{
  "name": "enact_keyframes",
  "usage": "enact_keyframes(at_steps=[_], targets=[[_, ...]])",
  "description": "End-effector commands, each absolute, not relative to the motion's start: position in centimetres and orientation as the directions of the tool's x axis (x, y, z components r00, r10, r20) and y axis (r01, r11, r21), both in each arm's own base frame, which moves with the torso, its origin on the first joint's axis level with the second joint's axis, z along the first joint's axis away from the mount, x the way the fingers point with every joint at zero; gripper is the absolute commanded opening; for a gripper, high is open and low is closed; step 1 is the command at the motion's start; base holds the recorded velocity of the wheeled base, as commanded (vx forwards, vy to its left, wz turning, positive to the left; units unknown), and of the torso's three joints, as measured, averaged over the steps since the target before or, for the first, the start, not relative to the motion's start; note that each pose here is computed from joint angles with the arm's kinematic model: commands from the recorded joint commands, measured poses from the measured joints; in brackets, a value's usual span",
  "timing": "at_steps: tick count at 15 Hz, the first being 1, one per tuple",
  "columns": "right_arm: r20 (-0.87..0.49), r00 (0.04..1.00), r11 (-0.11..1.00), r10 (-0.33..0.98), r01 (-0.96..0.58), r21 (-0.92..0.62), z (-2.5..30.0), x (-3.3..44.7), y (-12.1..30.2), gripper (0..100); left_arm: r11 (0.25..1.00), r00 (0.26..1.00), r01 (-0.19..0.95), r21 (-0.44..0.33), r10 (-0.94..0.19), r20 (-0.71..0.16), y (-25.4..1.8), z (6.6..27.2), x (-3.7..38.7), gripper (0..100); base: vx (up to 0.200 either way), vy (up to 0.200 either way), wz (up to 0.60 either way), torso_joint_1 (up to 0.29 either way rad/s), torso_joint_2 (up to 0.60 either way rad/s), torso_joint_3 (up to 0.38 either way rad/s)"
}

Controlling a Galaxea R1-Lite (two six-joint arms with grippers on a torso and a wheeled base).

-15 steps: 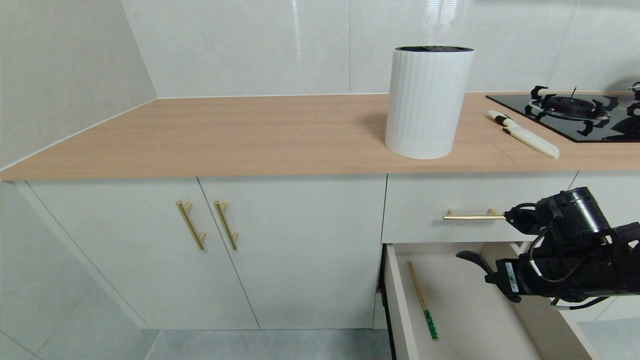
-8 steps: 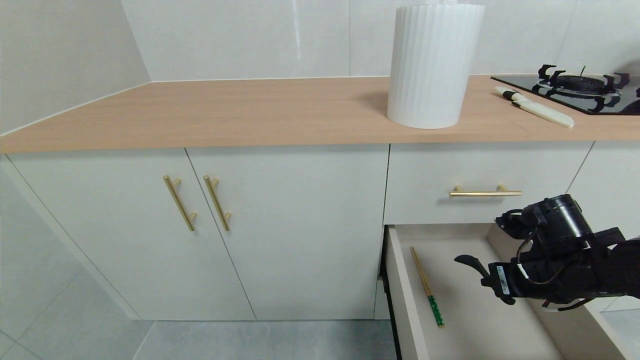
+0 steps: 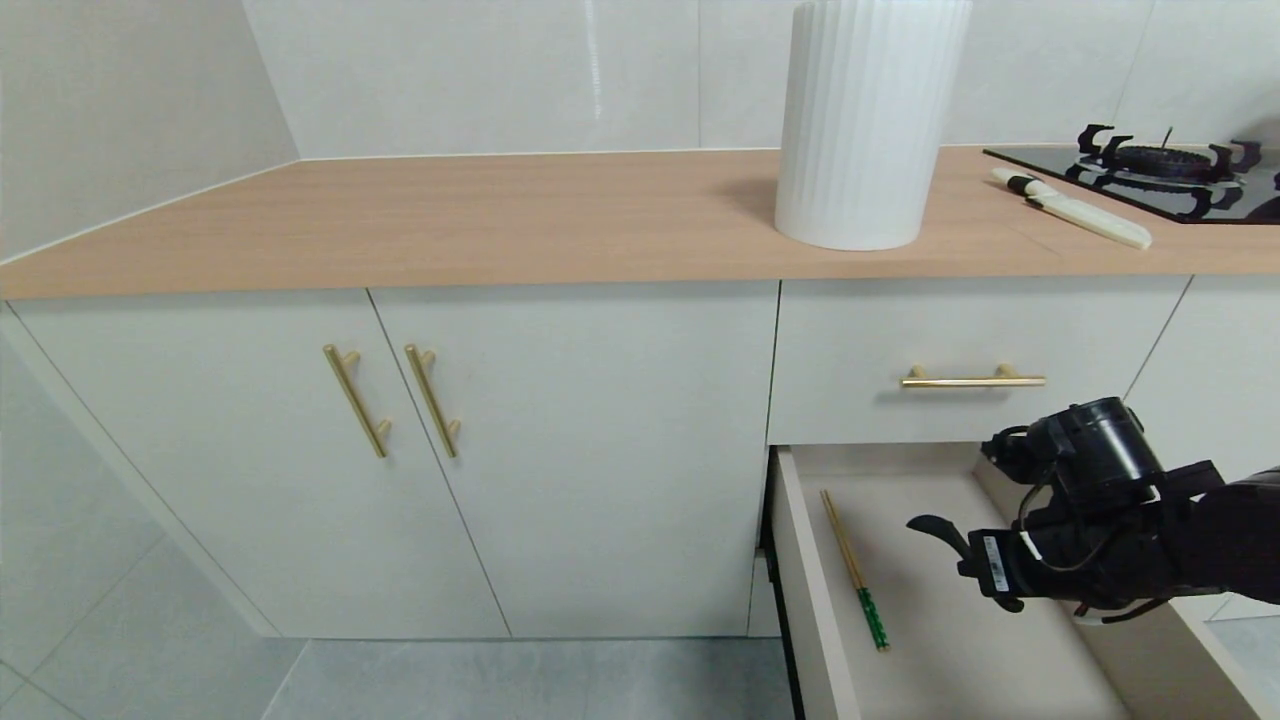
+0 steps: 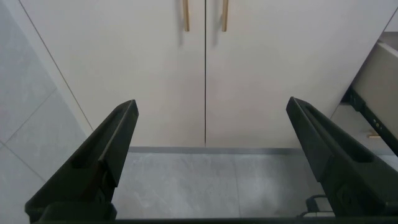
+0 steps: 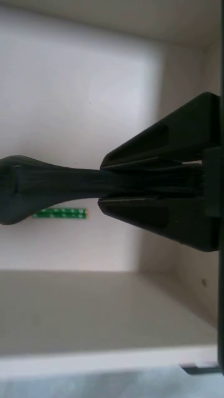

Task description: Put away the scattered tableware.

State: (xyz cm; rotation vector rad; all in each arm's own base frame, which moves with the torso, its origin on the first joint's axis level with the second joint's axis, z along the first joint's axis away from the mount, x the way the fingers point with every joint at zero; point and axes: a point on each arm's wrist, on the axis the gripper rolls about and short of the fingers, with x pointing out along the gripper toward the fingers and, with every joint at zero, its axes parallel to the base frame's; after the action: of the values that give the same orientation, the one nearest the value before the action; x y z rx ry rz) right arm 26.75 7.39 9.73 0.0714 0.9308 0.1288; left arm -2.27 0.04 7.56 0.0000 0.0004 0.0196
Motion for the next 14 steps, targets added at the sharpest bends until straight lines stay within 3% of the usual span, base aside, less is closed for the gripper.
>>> enact_keyframes(at_steps=[1,3,7,14], targets=[[-0.827,0.551,0.994,0.110,-0.062,0.091,6.5,28.3,7.8,0,1.000,1.000,-0.020,0.000,0.020,-0.002,0.0,7.6,-2.3,100,0.000,0.000,0.00,0.000,0.00,0.000],[-0.853,0.516,0.997,0.078,-0.047,0.063,3.1,29.2,8.0,0,1.000,1.000,-0.020,0.000,0.020,-0.002,0.0,7.6,-2.3,100,0.000,0.000,0.00,0.000,0.00,0.000],[-0.835,0.549,0.999,0.035,-0.025,0.026,-2.1,30.7,8.3,0,1.000,1.000,-0.020,0.000,0.020,-0.002,0.0,7.6,-2.3,100,0.000,0.000,0.00,0.000,0.00,0.000],[-0.782,0.624,1.000,-0.007,-0.012,-0.019,-3.9,31.7,8.2,0,1.000,1.000,-0.020,0.000,0.020,-0.002,0.0,7.6,-2.3,100,0.000,0.000,0.00,0.000,0.00,0.000]])
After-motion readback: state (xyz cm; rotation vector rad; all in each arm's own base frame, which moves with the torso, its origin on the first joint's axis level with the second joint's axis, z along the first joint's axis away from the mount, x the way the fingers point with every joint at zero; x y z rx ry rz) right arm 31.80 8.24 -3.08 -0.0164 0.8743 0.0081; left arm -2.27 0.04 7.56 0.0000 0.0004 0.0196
